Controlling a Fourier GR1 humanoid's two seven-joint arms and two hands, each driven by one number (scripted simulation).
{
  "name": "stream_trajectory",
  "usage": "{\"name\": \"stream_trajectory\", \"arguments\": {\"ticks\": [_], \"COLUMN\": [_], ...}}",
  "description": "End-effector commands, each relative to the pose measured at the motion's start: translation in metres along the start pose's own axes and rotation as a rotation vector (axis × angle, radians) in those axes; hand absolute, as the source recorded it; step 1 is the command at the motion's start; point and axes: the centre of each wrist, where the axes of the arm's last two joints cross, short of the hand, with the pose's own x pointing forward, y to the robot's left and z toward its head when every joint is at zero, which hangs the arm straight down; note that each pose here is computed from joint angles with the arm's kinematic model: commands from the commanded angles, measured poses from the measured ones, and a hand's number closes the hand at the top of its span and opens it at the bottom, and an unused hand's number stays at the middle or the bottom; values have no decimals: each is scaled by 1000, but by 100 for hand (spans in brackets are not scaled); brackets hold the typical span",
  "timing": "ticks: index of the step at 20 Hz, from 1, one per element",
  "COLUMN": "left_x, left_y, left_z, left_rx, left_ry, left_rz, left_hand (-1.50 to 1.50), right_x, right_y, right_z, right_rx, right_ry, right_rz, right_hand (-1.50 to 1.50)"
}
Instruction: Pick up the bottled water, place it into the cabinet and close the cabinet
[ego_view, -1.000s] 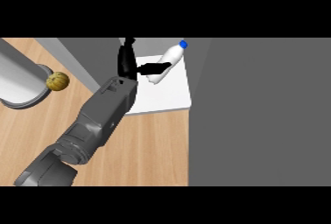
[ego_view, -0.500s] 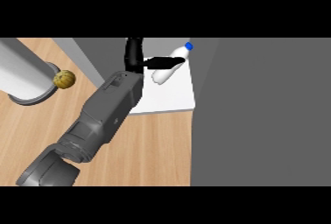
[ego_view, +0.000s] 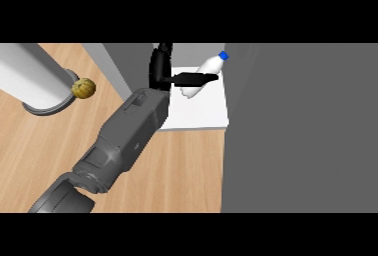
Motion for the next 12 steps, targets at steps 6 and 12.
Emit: {"name": "stream_trajectory", "arguments": {"ticks": [6, 12], "left_x": [-24, -14], "left_y": [4, -16], "left_z": [47, 86], "left_rx": [-62, -174], "left_ry": [22, 30], "left_rz": [138, 298], "left_hand": [-150, -150], "right_x": [24, 26], "right_y": [11, 22], "right_z": [3, -4], "right_rx": [-38, -14], "right_ry": [-26, -14], "right_rz": [-15, -21], "right_hand": [-150, -150]}}
